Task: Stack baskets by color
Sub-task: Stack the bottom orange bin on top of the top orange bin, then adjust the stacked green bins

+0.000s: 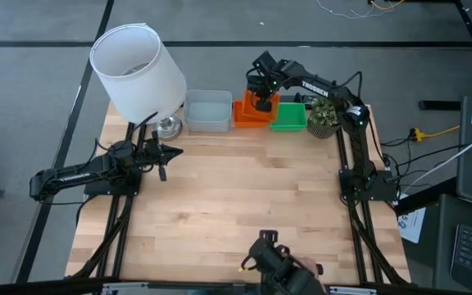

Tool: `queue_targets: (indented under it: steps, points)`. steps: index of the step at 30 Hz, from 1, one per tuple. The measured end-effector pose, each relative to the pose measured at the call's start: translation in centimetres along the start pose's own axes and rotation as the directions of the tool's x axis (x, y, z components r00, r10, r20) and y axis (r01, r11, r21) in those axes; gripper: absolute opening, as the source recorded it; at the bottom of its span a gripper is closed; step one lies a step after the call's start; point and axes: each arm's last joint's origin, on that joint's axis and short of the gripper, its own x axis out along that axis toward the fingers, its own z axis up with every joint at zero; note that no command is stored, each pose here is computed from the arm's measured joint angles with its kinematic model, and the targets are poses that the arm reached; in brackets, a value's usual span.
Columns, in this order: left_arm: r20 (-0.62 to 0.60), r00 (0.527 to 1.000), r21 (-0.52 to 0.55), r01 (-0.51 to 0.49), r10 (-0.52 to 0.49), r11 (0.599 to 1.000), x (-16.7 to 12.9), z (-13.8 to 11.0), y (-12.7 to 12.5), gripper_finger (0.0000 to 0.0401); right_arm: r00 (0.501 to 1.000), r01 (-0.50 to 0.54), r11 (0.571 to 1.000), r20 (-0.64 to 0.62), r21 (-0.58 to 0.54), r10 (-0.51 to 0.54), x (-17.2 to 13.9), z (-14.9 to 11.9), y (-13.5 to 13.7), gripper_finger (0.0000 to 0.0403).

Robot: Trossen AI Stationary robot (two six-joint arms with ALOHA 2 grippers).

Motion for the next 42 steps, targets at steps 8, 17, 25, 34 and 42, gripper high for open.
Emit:
queue_targets:
  steps: [8,17,25,34,42]
  points:
    - [0.0,1.0,0.0,0.0,0.0,1.0,0.0,0.0,0.0,0.0,1.0,-0.005,1.0,0.015,-0.008,0.005,0.5,0.2,0.5,0.0001]
    - [0.0,1.0,0.0,0.0,0.0,1.0,0.0,0.0,0.0,0.0,1.0,-0.016,1.0,0.015,-0.023,0.016,0.5,0.6,1.1,0.0073]
    - [0.0,1.0,0.0,0.0,0.0,1.0,0.0,0.0,0.0,0.0,1.0,-0.013,0.999,0.014,-0.037,0.013,0.5,1.1,1.6,0.0129]
    - [0.0,1.0,0.0,0.0,0.0,1.0,0.0,0.0,0.0,0.0,0.959,0.238,0.97,-0.169,0.045,-0.227,0.1,1.5,2.1,0.0122]
    - [0.0,1.0,0.0,0.0,0.0,1.0,0.0,0.0,0.0,0.0,0.966,0.021,0.942,-0.249,0.335,0.067,-4.5,0.7,5.7,0.0115]
